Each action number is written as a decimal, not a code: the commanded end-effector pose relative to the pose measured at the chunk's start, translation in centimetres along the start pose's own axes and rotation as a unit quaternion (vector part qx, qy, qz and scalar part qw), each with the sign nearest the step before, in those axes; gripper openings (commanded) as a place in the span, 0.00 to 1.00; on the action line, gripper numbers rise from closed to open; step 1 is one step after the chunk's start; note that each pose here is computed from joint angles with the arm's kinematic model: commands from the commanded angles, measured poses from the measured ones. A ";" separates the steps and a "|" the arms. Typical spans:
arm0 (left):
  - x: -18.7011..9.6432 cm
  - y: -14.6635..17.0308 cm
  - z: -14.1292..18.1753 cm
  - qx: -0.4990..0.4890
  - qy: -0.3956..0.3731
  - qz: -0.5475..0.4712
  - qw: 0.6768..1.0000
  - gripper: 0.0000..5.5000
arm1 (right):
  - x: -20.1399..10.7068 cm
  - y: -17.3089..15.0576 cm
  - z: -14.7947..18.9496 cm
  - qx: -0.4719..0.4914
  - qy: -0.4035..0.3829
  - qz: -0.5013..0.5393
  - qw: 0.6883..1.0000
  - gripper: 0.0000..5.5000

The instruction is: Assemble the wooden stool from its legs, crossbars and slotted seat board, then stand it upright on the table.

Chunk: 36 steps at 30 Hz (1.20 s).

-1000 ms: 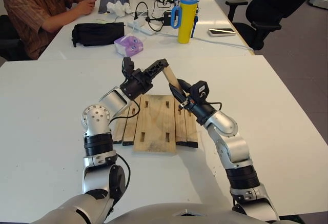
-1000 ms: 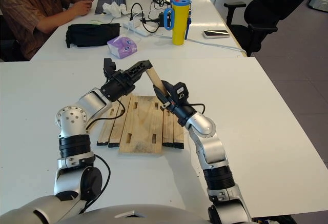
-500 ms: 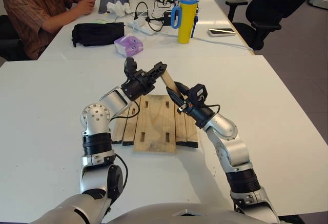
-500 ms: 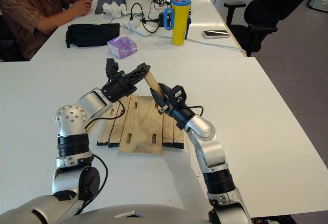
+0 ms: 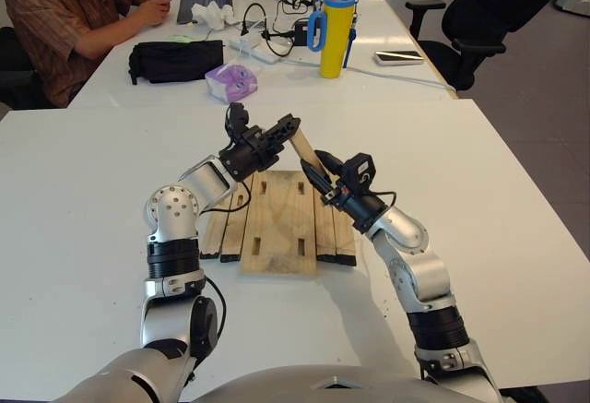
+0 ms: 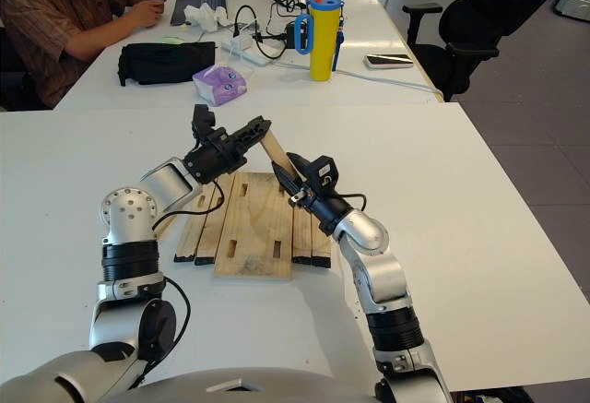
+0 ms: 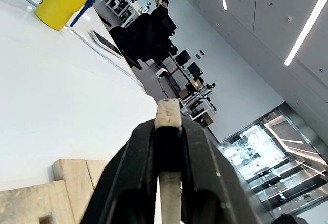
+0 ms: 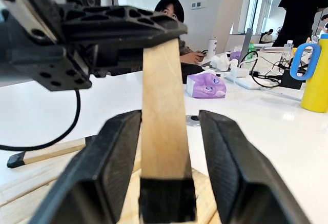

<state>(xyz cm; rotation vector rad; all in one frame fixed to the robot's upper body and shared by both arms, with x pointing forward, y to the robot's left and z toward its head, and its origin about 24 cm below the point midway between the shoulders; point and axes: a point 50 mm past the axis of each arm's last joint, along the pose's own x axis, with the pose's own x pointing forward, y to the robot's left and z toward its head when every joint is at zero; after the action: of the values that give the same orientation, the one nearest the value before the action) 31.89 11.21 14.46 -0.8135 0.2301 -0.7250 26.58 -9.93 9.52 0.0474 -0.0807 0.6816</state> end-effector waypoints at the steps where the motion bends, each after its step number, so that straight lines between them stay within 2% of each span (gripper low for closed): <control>1: -0.1 -0.2 0.7 0.032 -0.048 0.025 0.998 0.08 | -0.7 -0.3 -2.0 -0.003 0.062 -0.008 0.998 0.48; 2: -0.2 -0.4 0.9 0.047 -0.060 0.032 0.997 0.08 | -0.9 -0.4 -2.3 -0.009 0.074 -0.013 0.997 0.51; 6: -1.8 -0.4 1.6 0.141 -0.128 0.102 0.976 0.08 | -1.8 -2.2 -3.2 0.014 0.095 -0.078 0.992 0.52; 9: -3.3 -0.7 0.8 0.194 -0.160 0.136 0.958 0.08 | -2.1 -3.6 -3.0 0.015 0.094 -0.124 0.988 0.52; 14: -6.7 0.4 -0.8 0.241 -0.182 0.229 0.925 0.08 | -2.4 -5.4 -2.6 0.041 0.079 -0.180 0.980 0.52; 18: -7.7 1.0 -1.2 0.269 -0.191 0.268 0.905 0.08 | -2.2 -5.9 -2.4 0.043 0.074 -0.189 0.978 0.52; 23: -7.8 2.5 -2.8 0.248 -0.168 0.280 0.912 0.08 | -2.0 -5.7 -2.5 0.049 0.074 -0.190 0.978 0.52; 29: -7.5 4.7 -3.1 0.241 -0.157 0.297 0.911 0.08 | -1.8 -5.5 -2.6 0.054 0.076 -0.184 0.978 0.52; 36: -7.7 4.8 -2.8 0.239 -0.173 0.300 0.907 0.08 | -1.9 -5.4 -2.9 0.059 0.083 -0.182 0.978 0.52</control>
<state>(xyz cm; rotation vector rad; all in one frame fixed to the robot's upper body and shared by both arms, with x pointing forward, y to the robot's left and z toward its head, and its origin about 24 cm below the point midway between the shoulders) 27.36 16.77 8.42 -0.3570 -0.0253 -0.0474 28.62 -15.23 6.41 0.1063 0.1153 0.3155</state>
